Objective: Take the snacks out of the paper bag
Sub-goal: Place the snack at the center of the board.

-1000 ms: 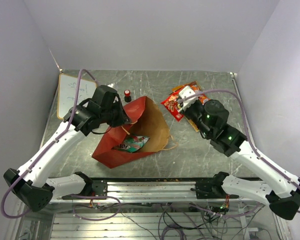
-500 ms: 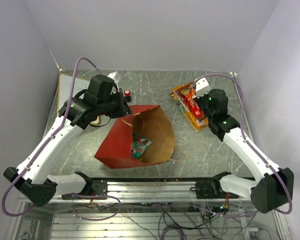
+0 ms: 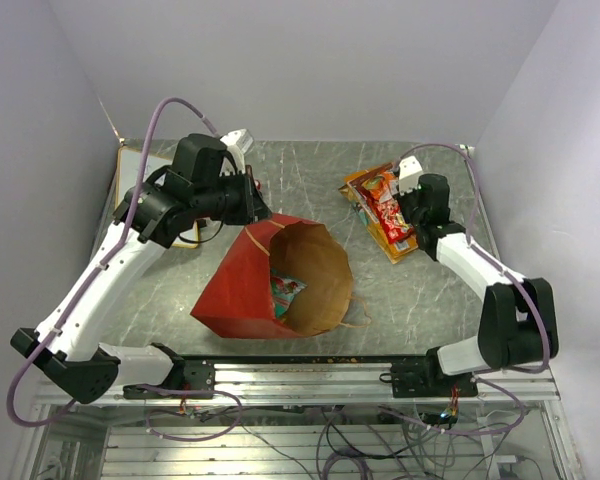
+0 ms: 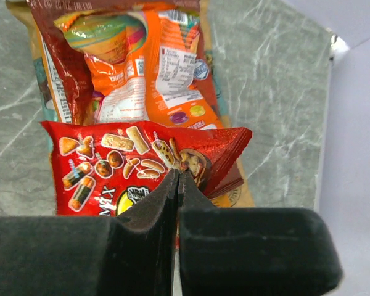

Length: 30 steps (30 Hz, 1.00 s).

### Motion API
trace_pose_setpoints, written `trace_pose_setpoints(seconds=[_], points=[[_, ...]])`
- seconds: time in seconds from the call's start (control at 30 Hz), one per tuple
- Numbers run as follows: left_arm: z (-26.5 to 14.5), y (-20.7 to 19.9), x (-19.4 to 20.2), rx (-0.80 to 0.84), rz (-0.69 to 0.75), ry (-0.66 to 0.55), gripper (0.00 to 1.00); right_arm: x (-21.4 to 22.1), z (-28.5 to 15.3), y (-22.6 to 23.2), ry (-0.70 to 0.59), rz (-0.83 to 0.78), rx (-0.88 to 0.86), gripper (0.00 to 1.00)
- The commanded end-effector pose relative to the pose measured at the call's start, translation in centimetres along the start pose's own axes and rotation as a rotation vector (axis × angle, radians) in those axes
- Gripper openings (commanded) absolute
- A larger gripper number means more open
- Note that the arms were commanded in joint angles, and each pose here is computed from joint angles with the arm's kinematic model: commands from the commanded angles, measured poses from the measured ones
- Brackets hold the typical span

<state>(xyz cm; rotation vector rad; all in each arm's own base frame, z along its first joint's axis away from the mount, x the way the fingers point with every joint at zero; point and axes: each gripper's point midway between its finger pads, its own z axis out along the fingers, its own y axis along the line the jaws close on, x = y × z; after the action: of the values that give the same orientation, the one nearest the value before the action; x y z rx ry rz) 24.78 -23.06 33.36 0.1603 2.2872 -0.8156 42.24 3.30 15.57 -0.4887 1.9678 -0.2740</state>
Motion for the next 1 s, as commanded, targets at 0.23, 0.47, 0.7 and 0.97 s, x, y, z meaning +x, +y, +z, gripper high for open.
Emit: trace_pose_setpoints(seconds=[0.23, 0.47, 0.7, 0.97], points=[[-2.2, -3.0, -3.4, 0.128, 0.135, -0.113, 0.07, 4.0, 3.7, 1.2, 0.052, 0.081, -0.030, 0.00], [-2.6, -2.9, -3.5, 0.121, 0.109, -0.135, 0.07, 5.9, 5.2, 0.1, 0.097, 0.042, -0.001, 0.00], [-3.7, -3.6, -3.8, 0.149, 0.079, -0.167, 0.07, 6.8, 5.6, -0.2, 0.111, 0.042, 0.007, 0.00], [-4.2, -4.1, -3.3, 0.199, 0.020, -0.187, 0.07, 4.6, 3.9, -0.2, 0.080, 0.131, -0.016, 0.23]])
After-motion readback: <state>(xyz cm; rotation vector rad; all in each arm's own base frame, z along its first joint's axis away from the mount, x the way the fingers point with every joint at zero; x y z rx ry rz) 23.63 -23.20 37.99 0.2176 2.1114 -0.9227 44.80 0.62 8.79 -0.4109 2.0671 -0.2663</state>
